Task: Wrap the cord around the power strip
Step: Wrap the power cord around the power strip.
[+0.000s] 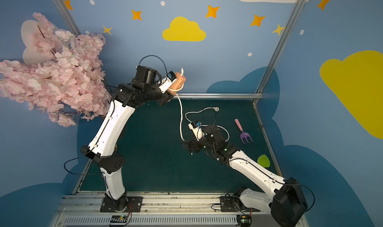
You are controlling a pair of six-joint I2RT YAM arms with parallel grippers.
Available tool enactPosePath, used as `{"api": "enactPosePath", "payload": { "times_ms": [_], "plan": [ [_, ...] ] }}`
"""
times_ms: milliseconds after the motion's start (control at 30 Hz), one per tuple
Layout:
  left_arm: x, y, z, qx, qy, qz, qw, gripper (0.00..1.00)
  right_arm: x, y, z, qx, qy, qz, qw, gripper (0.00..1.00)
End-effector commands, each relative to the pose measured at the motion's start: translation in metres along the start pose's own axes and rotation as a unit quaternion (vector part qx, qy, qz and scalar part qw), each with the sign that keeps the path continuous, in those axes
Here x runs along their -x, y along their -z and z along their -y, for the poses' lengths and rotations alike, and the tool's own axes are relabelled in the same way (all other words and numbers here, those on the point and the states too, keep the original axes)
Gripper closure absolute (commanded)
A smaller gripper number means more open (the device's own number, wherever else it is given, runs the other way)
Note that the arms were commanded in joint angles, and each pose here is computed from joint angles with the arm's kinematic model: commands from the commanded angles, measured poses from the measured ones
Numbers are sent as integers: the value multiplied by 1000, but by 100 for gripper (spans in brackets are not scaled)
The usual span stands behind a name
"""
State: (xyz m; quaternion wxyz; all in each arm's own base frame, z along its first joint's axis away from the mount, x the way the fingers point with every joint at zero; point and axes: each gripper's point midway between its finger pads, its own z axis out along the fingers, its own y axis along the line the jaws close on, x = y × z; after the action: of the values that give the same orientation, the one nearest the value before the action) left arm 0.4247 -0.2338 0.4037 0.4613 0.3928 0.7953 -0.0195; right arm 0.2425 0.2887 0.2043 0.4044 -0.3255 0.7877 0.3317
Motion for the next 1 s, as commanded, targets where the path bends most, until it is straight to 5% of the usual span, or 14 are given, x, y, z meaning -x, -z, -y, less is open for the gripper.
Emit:
{"api": "enactPosePath", "payload": {
  "times_ms": [0,200,333,500,733,967],
  "plan": [
    [11,12,-4,3,4,24,1000,97,23,-6,-2,-4,44,70,997,12],
    [7,15,-5,3,8,21,1000,97,12,-68,31,-67,84,17,994,19],
    [-4,12,-18,10,22,11,1000,97,-2,-91,32,-82,144,-18,986,72],
    [-50,-16,-50,27,40,-48,998,97,-1,-52,10,-93,192,-30,977,98],
    [-117,-56,-65,22,4,-119,993,98,43,13,-24,-88,274,13,958,100],
    [-128,-64,27,-153,-79,-105,979,98,114,55,-21,-115,331,21,936,100]
  ]
}}
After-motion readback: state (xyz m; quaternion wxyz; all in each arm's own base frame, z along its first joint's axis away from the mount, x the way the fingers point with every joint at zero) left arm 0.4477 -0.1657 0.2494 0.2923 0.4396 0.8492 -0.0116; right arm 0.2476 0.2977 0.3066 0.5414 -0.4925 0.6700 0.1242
